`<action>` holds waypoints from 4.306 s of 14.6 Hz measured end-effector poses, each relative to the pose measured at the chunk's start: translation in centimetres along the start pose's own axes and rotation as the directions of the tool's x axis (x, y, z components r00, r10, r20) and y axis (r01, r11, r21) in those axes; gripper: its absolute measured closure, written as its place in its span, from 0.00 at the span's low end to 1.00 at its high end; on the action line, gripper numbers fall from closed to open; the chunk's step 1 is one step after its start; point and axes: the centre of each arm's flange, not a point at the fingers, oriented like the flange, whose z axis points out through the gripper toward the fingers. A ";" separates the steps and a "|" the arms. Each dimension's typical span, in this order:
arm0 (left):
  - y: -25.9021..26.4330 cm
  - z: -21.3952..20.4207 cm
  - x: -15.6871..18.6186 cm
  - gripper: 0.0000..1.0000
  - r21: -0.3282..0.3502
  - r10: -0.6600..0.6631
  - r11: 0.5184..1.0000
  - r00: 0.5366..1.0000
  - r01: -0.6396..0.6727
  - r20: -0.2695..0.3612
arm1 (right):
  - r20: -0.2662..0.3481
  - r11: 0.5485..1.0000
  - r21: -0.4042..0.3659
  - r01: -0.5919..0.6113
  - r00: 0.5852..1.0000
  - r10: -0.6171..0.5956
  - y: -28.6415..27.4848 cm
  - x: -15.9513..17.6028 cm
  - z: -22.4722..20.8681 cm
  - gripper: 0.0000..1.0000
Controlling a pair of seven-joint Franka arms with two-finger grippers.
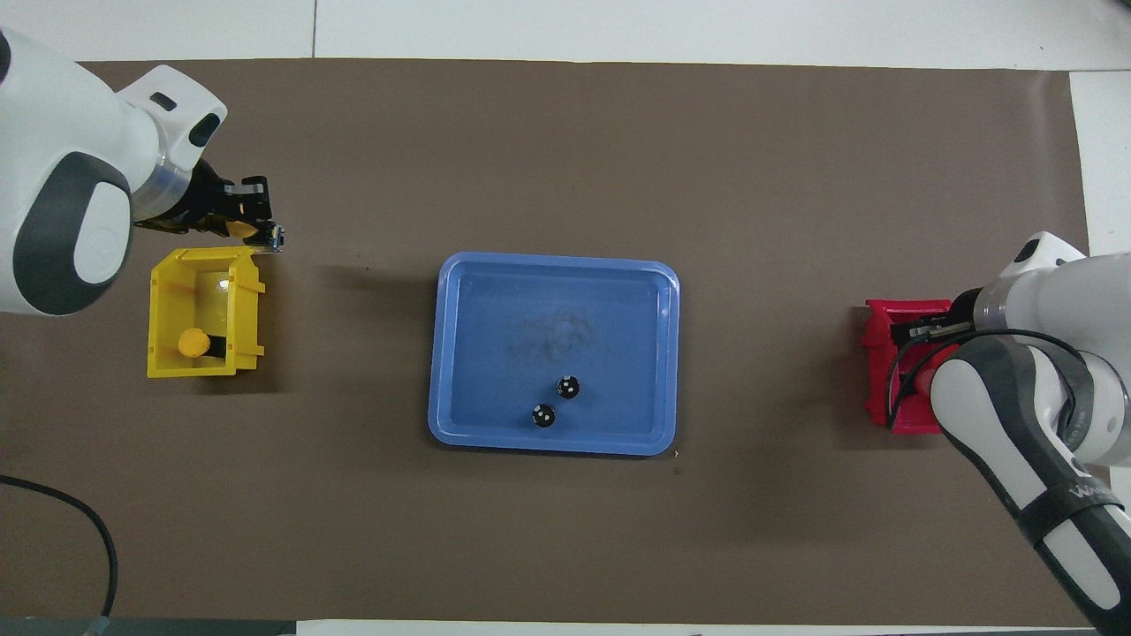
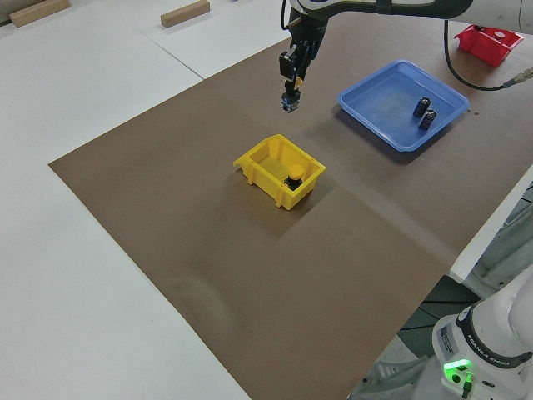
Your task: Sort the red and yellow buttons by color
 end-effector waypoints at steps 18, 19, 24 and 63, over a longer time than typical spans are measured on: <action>-9.8 6.8 -1.9 0.59 0.002 0.006 1.000 1.000 -0.006 -0.003 | 0.124 0.989 0.023 -0.146 0.982 0.142 0.3 2.8 -26.8 0.00; -10.3 7.3 -2.4 0.59 0.001 -0.001 1.000 1.000 0.001 -0.010 | 0.125 0.987 0.021 -0.161 0.980 0.158 0.4 2.8 -26.9 0.00; -10.7 10.4 -3.9 0.59 -0.001 0.000 1.000 1.000 0.000 -0.019 | 0.140 0.973 0.014 -0.230 0.964 0.226 1.7 2.9 -26.1 0.00; -5.7 -16.5 -6.8 0.00 -0.018 0.283 0.959 0.958 -0.283 0.037 | 0.109 0.971 0.002 -0.239 0.965 0.237 2.0 2.9 -27.0 0.00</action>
